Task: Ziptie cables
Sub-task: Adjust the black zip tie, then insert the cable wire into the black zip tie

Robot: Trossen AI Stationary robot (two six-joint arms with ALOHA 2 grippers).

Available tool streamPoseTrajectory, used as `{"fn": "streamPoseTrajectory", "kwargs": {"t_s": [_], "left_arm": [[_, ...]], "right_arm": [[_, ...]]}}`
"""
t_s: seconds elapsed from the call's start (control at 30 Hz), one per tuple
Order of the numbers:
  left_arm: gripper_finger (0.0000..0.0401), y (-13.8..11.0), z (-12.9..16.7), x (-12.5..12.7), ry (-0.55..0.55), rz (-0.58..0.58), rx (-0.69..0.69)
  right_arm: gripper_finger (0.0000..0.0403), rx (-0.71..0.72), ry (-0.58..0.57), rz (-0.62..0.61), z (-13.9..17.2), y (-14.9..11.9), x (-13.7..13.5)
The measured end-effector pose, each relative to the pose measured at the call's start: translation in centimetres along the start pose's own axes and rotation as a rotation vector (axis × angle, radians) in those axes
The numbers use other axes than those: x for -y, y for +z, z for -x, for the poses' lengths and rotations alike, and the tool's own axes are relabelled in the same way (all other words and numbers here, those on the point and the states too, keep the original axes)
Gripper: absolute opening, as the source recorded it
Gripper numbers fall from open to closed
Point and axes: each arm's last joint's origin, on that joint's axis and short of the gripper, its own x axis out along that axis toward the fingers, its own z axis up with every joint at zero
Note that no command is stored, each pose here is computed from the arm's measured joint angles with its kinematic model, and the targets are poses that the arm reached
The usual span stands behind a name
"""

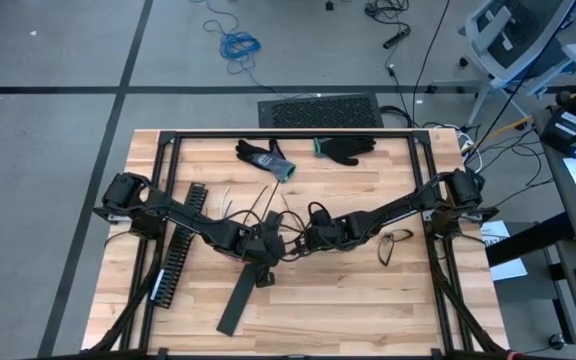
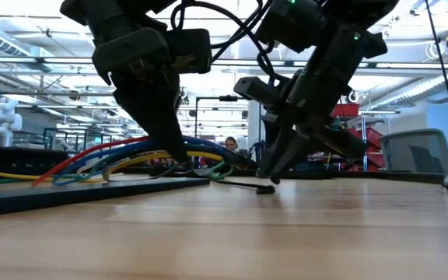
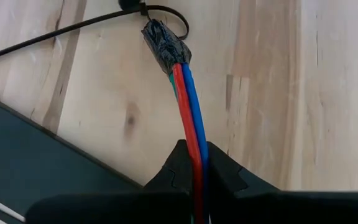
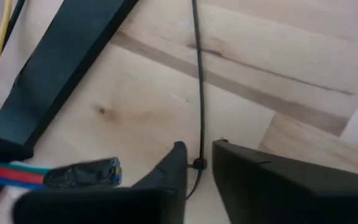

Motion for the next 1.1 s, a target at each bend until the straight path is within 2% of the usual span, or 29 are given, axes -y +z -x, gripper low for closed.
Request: {"fn": "streamPoseTrajectory", "kwargs": {"t_s": [0.23,0.33,0.5,0.63,0.8,0.97,1.1], "left_arm": [[0.0018,-0.1,0.0,0.0,-0.009,-0.001,-0.011],[0.0018,-0.2,0.0,0.2,-0.019,-0.007,-0.016],[0.0018,0.0,0.6,0.7,-0.037,-0.036,0.013],[0.0018,0.3,0.5,0.6,-0.043,-0.023,0.039],[0.0018,0.7,-0.4,-0.3,-0.036,0.031,0.046],[0.0018,1.6,-1.1,-1.2,-0.064,0.111,0.096],[0.0018,1.5,-2.2,-1.5,-0.079,0.158,0.072]], "right_arm": [[0.0151,0.02,0.038,-0.055,-0.1,1.1,-0.2],[0.0163,0.01,0.068,-0.093,-0.4,2.4,-0.2],[0.0166,0.039,-0.018,-0.049,-0.2,5.6,1.5],[0.0165,0.136,-0.115,-0.039,2.5,9.2,3.3],[0.0165,0.242,-0.151,-0.009,7.0,12.6,5.1],[0.0165,0.291,-0.145,0.026,9.7,13.9,5.9],[0.0165,0.286,-0.182,0.043,10.3,13.9,6.5]]}}
